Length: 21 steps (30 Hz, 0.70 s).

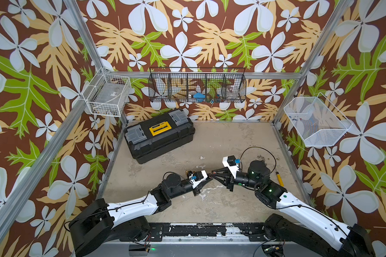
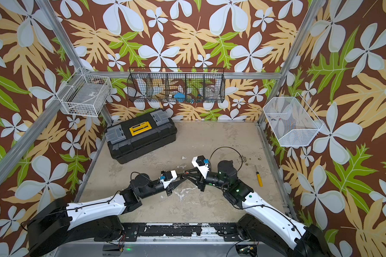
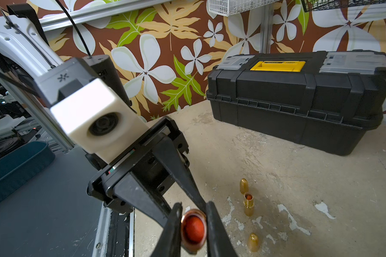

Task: Open the lipstick cap
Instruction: Place the lipstick at the center of the board.

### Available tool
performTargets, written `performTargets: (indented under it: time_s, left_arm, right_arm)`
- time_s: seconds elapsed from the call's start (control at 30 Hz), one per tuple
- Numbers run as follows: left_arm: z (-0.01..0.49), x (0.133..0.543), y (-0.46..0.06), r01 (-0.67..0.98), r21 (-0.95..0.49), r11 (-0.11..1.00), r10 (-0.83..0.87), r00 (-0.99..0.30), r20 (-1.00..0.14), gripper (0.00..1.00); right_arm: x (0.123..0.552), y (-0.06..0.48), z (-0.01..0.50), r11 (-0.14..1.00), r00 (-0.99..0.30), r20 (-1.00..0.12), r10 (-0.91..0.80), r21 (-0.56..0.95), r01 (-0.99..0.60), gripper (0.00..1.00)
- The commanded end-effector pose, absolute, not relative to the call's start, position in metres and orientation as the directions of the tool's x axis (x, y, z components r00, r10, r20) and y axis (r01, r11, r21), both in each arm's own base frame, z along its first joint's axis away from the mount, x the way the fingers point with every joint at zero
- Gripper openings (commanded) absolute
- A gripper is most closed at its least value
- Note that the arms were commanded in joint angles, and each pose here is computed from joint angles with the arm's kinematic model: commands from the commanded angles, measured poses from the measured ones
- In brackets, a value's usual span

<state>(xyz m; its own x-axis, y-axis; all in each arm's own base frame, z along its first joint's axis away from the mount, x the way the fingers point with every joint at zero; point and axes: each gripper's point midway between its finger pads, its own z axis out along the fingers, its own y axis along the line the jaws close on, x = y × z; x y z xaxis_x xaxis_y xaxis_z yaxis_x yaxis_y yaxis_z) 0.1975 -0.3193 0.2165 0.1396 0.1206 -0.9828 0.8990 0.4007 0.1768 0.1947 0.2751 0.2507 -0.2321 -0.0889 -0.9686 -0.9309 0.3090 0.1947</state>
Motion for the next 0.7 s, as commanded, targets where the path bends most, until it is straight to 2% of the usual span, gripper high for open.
performTargets:
  time_s: [0.0,0.17,0.3,0.37,0.5,0.67]
  left_arm:
    - [0.2194,0.1982,-0.3200,0.897,0.185,0.402,0.116,0.150,-0.982,0.15]
    - [0.2200,0.1985,-0.3204,0.898,0.181,0.402,0.113,0.147,-0.983,0.18]
    - [0.2184,0.1986,-0.3209,0.900,0.173,0.400,0.114,0.139,-0.984,0.23]
    - [0.2181,0.1983,-0.3217,0.902,0.171,0.397,0.115,0.136,-0.984,0.29]
    - [0.2167,0.1972,-0.3233,0.907,0.169,0.386,0.119,0.132,-0.984,0.30]
    - [0.2139,0.1973,-0.3241,0.909,0.167,0.382,0.129,0.126,-0.984,0.44]
  right_arm:
    - [0.1893,0.2774,0.2561,0.276,-0.239,-0.968,-0.081,0.209,-0.938,0.18]
    - [0.1899,0.2769,0.2569,0.280,-0.240,-0.967,-0.080,0.210,-0.937,0.18]
    - [0.1916,0.2755,0.2564,0.296,-0.238,-0.967,-0.085,0.204,-0.933,0.19]
    - [0.1933,0.2741,0.2550,0.311,-0.234,-0.968,-0.092,0.195,-0.930,0.19]
    - [0.1946,0.2723,0.2530,0.326,-0.235,-0.967,-0.101,0.191,-0.926,0.19]
    - [0.1958,0.2712,0.2528,0.336,-0.235,-0.967,-0.099,0.189,-0.922,0.20]
